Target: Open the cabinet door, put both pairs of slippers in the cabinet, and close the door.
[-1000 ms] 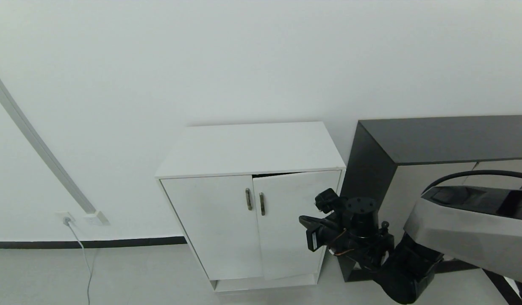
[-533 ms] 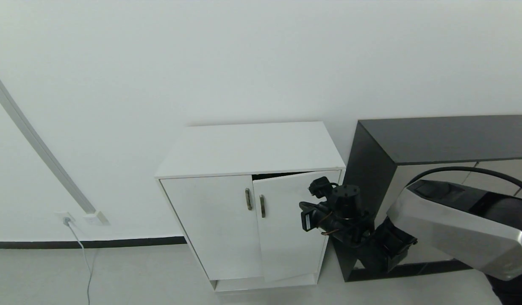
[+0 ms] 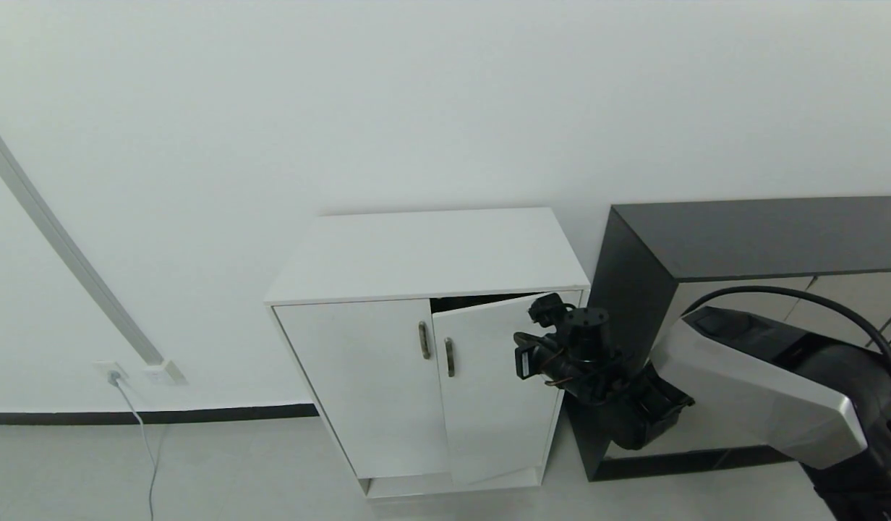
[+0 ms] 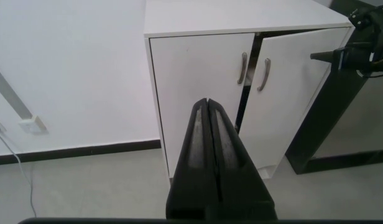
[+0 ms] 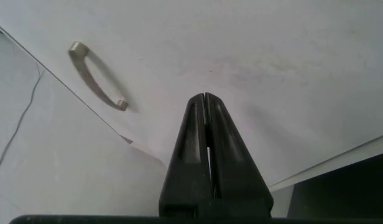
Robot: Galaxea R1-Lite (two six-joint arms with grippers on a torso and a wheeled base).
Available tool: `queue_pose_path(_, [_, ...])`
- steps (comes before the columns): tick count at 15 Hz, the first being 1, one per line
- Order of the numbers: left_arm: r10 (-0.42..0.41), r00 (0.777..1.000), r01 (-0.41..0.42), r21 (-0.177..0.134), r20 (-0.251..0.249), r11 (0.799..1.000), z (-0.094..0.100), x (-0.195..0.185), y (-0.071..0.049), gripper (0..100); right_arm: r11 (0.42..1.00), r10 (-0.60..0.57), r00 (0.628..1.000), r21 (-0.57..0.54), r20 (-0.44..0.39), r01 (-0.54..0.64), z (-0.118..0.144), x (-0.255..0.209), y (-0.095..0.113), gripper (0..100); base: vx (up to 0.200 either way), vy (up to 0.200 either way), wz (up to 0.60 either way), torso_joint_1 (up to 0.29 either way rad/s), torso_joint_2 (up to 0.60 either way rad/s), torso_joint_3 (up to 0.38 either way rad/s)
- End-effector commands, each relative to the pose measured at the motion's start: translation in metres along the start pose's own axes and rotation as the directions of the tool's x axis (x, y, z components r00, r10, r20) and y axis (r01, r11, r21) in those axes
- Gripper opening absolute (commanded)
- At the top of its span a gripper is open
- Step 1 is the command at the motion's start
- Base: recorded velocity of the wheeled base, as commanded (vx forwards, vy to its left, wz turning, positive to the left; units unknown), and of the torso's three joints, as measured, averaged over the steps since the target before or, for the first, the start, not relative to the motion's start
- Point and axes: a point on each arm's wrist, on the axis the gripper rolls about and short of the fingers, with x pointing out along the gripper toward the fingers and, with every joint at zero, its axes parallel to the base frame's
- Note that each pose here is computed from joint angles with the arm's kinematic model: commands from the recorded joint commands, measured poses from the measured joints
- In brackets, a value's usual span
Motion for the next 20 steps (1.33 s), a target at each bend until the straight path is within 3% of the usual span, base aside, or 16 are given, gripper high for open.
queue_pose_path(1, [0.0, 1.0, 0.0, -0.001, 0.0, 1.0, 0.0, 0.0, 0.0, 0, 1.0, -0.009, 1.0, 0.002, 0.01, 0.009, 0.0, 0.005, -0.004, 0, 0.0, 0.0, 0.0, 0.0, 0.0, 0.0])
queue_pose_path(20, [0.0, 1.0, 0.0, -0.001, 0.0, 1.0, 0.0, 0.0, 0.0, 0, 0.998, -0.065, 0.998, 0.007, 0.021, 0.065, 0.016, 0.033, -0.022, 0, 0.0, 0.0, 0.0, 0.0, 0.0, 0.0])
